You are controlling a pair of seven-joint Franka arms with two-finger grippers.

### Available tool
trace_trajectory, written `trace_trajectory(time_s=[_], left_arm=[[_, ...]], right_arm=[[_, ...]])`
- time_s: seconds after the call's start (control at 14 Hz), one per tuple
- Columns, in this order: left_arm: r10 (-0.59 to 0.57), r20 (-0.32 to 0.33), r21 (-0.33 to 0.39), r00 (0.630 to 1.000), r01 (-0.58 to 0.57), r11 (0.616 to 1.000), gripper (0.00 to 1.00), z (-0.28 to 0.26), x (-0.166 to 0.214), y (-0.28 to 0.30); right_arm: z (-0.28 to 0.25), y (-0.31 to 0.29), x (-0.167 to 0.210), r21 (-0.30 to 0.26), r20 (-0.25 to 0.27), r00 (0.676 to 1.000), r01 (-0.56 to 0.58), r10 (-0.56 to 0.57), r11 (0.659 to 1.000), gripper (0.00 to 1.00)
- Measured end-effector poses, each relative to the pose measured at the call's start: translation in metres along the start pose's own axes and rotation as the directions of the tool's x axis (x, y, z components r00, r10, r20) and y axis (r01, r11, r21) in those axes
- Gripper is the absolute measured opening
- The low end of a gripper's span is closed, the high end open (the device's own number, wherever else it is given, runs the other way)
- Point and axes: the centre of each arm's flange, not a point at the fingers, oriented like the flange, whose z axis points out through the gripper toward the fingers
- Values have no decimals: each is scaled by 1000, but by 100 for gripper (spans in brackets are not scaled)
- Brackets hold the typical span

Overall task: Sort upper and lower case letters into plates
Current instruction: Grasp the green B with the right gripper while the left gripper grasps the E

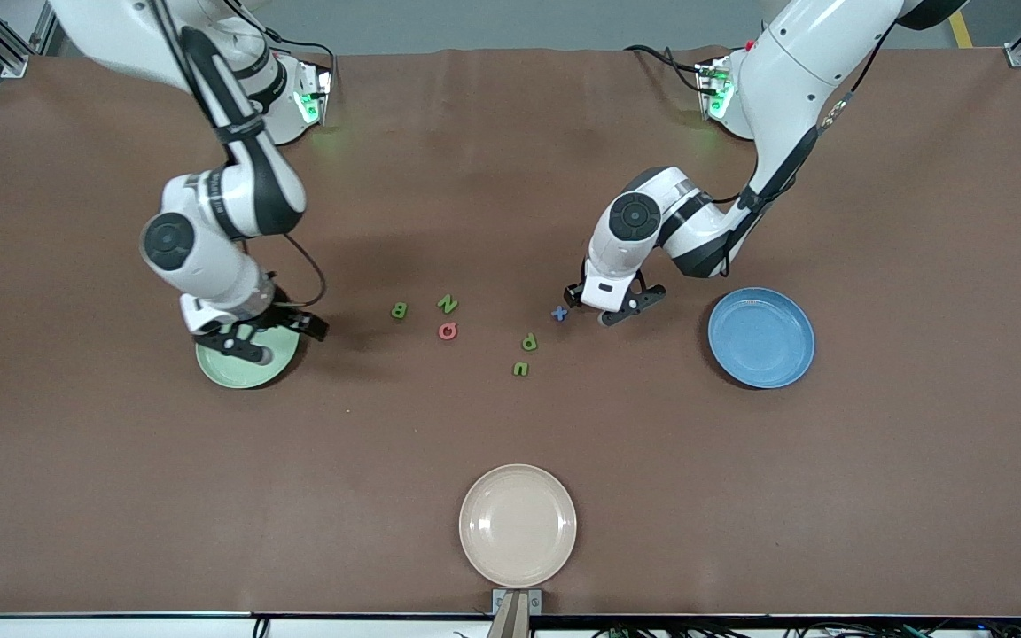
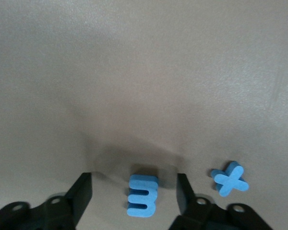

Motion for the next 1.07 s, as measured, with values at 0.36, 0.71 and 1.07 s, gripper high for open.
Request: trace_trajectory(time_s=[0.36, 0.71, 1.07], left_arm=[[-10, 2, 2, 1000, 10, 1000, 62, 2, -6, 2], [-14, 1, 0, 1000, 14, 1000, 55, 1, -10, 5], [-3, -2, -3, 1000, 3, 1000, 34, 0, -15, 9]], right_arm=[[39, -67, -44, -20, 14, 997, -73, 74, 997, 100], [70, -84, -68, -38, 16, 999, -50, 51, 998, 89], [89, -82, -83, -44, 9, 999, -32, 32, 999, 58]])
